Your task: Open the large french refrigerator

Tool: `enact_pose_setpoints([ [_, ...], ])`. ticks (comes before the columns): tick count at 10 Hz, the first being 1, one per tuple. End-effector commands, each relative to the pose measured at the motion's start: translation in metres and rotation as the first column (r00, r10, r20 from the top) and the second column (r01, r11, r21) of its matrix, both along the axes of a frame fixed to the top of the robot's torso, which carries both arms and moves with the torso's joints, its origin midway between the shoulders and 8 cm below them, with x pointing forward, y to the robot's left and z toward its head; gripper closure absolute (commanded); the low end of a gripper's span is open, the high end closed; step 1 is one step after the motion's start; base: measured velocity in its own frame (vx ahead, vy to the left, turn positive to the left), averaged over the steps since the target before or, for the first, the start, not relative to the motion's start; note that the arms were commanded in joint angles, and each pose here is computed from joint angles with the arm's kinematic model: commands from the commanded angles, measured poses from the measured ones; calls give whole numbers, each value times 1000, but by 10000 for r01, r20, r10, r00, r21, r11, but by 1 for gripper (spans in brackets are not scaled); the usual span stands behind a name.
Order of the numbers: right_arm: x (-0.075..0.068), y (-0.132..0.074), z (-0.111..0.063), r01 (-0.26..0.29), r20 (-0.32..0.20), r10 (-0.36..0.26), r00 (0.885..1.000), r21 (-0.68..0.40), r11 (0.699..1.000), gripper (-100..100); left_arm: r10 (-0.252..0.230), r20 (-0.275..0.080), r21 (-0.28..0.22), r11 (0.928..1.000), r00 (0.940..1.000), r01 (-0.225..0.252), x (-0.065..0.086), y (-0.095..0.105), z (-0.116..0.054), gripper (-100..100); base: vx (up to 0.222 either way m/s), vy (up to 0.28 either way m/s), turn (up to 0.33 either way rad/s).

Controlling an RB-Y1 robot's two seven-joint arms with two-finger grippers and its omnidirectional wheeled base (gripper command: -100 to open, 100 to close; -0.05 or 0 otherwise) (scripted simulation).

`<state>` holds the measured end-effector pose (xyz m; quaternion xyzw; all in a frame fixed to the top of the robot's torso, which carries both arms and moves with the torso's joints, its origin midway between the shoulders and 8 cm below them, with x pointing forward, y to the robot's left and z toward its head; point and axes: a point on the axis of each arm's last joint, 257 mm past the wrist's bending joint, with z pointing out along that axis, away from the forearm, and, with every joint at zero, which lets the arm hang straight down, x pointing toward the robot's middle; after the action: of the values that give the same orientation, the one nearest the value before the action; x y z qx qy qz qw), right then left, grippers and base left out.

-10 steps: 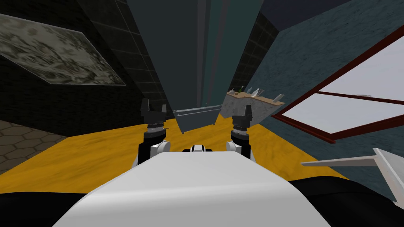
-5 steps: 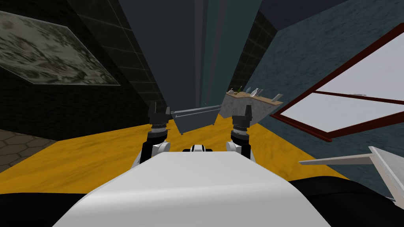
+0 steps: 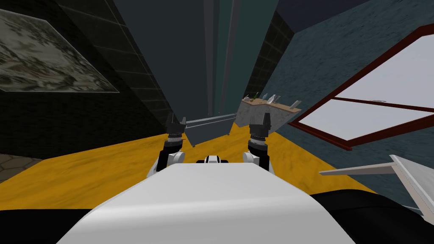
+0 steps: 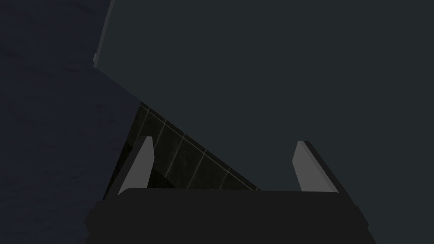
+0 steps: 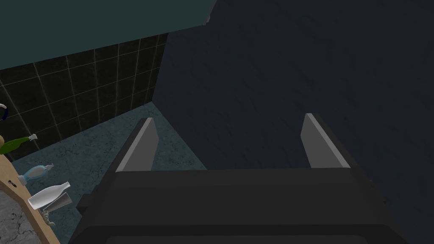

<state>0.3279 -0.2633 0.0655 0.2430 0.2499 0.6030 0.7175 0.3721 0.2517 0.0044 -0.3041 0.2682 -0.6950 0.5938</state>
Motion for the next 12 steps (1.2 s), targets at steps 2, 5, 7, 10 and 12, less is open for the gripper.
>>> enact_pose_setpoints([
  [2,0,0,0,0,1,0,10000,0,10000,0,-326,-202,-405,9987,9993,318,13,-1,-26,-100,90,-22,-69],
  [5,0,0,0,0,0,0,10000,0,10000,0,-470,-461,-674,9968,9978,439,23,0,-47,-100,74,-2,-46],
  [7,0,0,0,0,0,0,10000,0,10000,0,-540,-588,-821,9954,9968,491,28,0,-58,-100,94,-9,-59],
  [10,0,0,0,0,0,0,10000,0,10000,0,-680,-793,-1138,9918,9945,587,37,0,-78,-100,82,-8,-53],
  [12,0,0,0,0,1,0,10000,0,10000,0,-811,-964,-1484,9867,9920,662,44,0,-97,-100,78,1,-62],
])
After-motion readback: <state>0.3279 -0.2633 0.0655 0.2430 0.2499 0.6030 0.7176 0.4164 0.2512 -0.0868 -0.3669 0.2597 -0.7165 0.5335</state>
